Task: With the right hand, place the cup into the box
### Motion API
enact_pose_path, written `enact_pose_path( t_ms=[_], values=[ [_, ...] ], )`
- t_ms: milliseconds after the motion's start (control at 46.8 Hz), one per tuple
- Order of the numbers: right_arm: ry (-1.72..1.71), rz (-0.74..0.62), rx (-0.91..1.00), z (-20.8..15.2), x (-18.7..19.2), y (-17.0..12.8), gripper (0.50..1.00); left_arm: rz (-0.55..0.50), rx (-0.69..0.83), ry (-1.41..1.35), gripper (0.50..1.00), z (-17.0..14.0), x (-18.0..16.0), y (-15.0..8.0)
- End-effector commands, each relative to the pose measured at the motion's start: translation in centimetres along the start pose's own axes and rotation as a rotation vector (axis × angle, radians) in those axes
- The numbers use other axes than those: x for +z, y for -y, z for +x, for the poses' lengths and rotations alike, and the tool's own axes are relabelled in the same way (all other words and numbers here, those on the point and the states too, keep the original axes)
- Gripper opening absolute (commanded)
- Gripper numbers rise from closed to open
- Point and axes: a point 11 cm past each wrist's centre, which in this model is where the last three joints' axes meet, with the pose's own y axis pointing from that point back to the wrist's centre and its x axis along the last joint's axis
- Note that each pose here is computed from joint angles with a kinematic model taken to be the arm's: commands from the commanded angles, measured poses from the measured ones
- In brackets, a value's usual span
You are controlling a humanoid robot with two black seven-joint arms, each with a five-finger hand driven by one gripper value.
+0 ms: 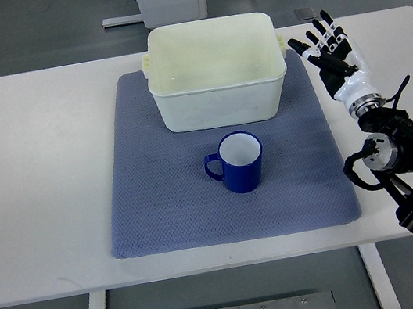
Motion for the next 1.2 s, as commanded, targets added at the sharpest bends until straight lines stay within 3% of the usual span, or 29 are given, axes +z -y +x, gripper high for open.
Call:
enact_pose_path(
  t_ms=[0,492,1176],
  values=[
    [-0.013,-0.019,-0.014,-0.4,0.6,-0.1,1.0,0.0,0.0,0.0,1.0,0.0,0.0,0.0],
    [-0.022,-0.018,-0.028,-0.8,0.7,-0.2,1.0,0.0,0.0,0.0,1.0,0.0,0.0,0.0],
    [-0.132,0.049,-0.023,2.6,-4.9,0.6,1.0,0.0,0.0,0.0,1.0,0.0,0.0,0.0]
  ],
)
